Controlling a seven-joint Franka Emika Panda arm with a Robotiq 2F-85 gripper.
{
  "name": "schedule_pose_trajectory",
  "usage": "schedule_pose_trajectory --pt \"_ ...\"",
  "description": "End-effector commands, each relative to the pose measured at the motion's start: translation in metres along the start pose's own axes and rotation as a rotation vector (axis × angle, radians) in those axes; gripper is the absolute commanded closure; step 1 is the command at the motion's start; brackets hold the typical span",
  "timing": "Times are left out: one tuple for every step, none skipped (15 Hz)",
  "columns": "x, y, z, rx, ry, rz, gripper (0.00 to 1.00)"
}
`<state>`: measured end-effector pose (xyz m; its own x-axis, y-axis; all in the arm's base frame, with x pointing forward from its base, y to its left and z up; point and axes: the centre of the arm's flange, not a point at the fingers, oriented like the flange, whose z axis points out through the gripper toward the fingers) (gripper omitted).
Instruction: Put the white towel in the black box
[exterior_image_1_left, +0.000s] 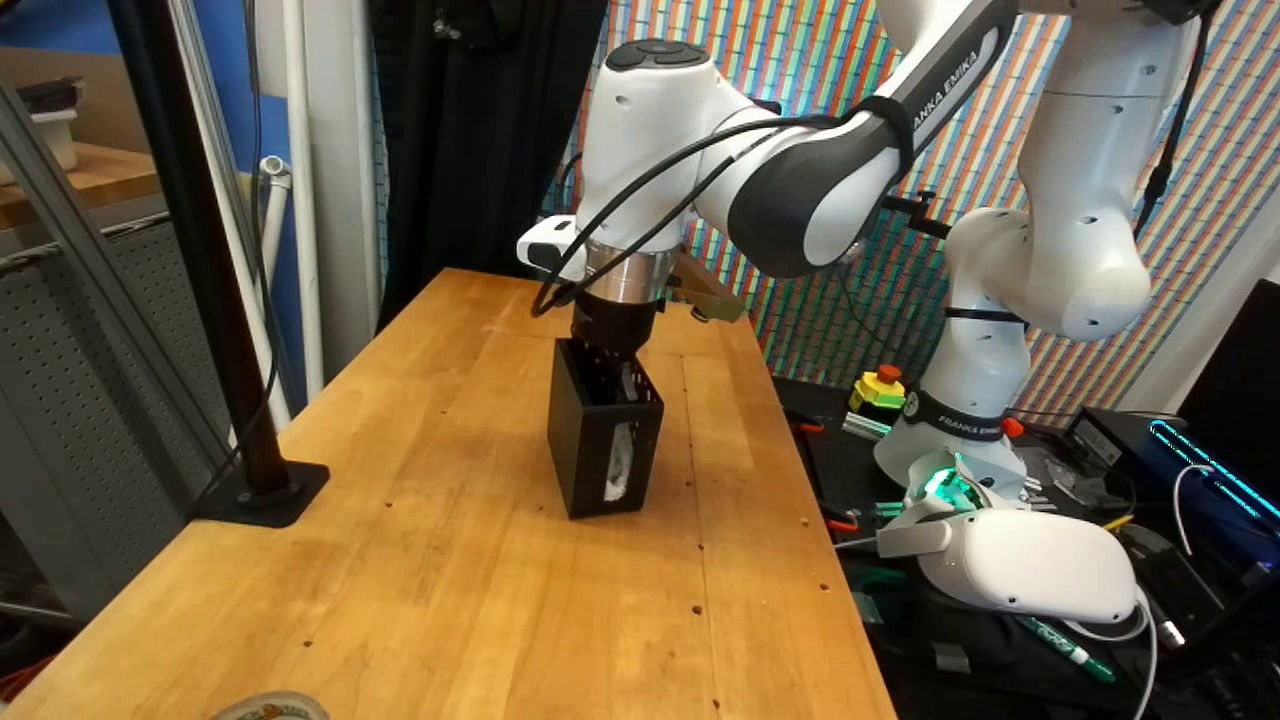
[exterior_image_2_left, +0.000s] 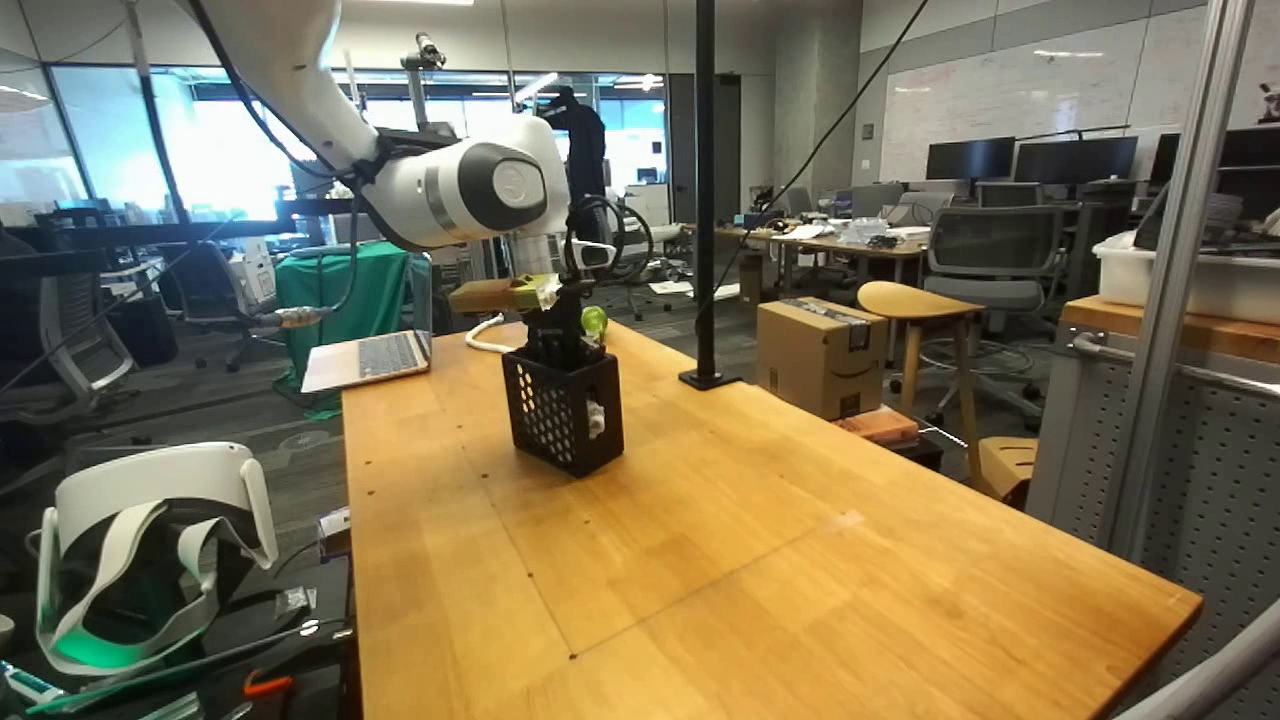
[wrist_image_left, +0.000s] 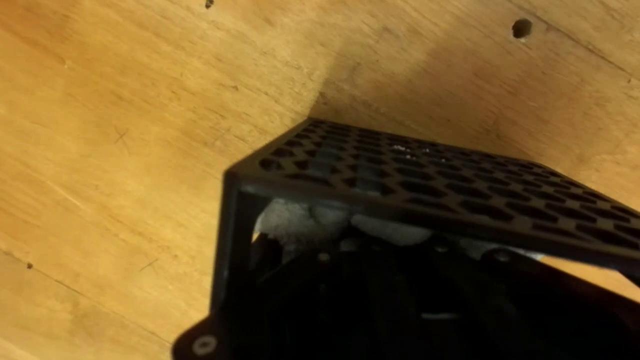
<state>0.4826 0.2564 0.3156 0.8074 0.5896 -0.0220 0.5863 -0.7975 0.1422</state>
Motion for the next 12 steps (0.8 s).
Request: schedule_pose_trajectory --pt "0.003 0.016 0.039 0.062 -0.032 0.012 0.87" --pt "0.003 0.017 0.041 0.068 -0.035 0.018 0.87" --pt "0.003 0.019 0.043 0.075 -0.039 0.023 0.87" --pt "0.002 0.018 0.043 0.077 -0.040 0.025 0.87" --pt "0.002 0.017 0.040 0.076 -0.036 0.026 0.87" --pt "0.001 0.015 0.031 0.064 -0.023 0.024 0.87" --pt "0.001 0.011 0.021 0.047 -0.007 0.020 0.87" --pt "-0.001 0.006 0.006 0.024 0.009 0.011 0.87" --pt "-0.001 0.001 -0.003 0.004 0.019 0.002 0.87" --pt "-0.002 -0.004 -0.014 -0.019 0.029 -0.013 0.87" --pt "-0.002 -0.009 -0.024 -0.042 0.037 -0.032 0.87" --pt "-0.002 -0.012 -0.035 -0.068 0.046 -0.050 0.87"
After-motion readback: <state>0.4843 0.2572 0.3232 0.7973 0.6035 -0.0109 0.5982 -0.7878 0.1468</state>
